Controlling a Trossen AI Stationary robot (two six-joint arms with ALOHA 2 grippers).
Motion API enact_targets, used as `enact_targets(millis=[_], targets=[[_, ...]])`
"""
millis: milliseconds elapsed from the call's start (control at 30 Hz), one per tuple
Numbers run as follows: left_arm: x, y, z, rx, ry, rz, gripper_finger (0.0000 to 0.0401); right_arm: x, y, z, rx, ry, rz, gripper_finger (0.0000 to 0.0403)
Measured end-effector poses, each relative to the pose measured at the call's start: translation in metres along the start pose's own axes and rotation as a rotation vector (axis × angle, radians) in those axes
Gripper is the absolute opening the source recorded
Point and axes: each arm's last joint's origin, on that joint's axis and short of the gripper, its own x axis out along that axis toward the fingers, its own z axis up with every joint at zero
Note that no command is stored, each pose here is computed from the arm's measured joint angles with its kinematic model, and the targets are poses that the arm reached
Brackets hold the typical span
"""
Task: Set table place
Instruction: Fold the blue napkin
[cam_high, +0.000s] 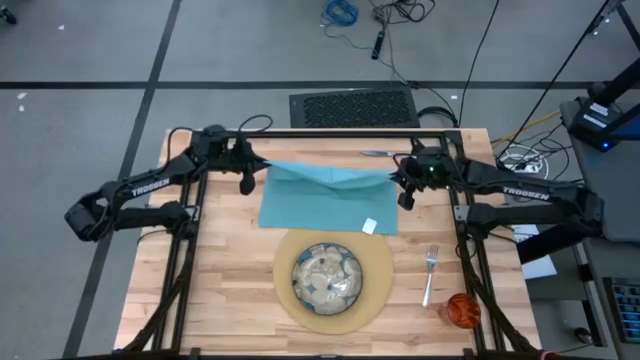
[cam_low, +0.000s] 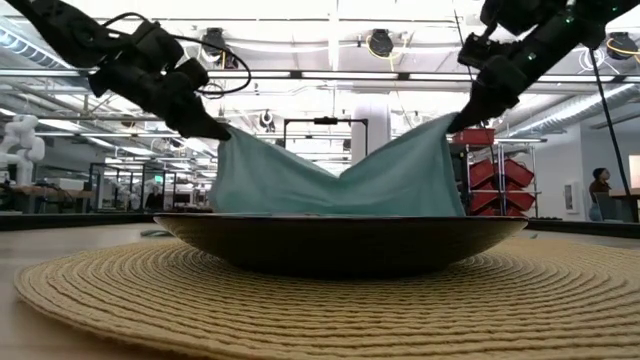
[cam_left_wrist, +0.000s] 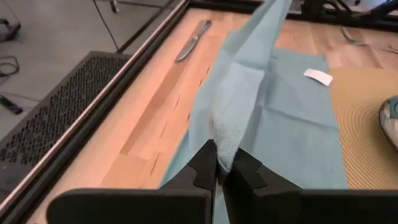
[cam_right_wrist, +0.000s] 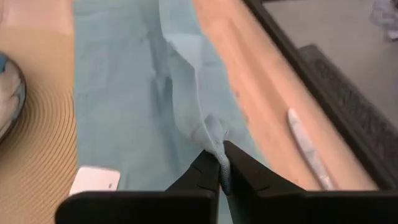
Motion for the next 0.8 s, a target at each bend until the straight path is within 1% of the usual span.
enact_targets(millis=[200,367,600,700,800], targets=[[0.004,-0.008,-0.007,0.001,0.006,-0.062,0.0000,0.007,0.009,-0.014,0.006,0.044,0.035,0.0000],[0.009,-0.017,-0.021,-0.022,-0.016,-0.098,0.0000,0.012,0.017,-0.021,-0.006,0.018,0.055,0.0000],[0.009,-0.026,-0.043,-0.037,-0.087,-0.107,0.0000,0.012,0.027,-0.023,-0.057,-0.008,0.028,0.0000],[0.004,-0.031,-0.047,-0.022,-0.133,-0.109,0.0000,0.007,0.031,-0.021,-0.080,-0.035,0.008,0.0000],[0.001,-0.038,-0.047,-0.001,-0.134,-0.121,0.0000,0.001,0.033,-0.020,-0.092,-0.067,-0.008,0.0000]])
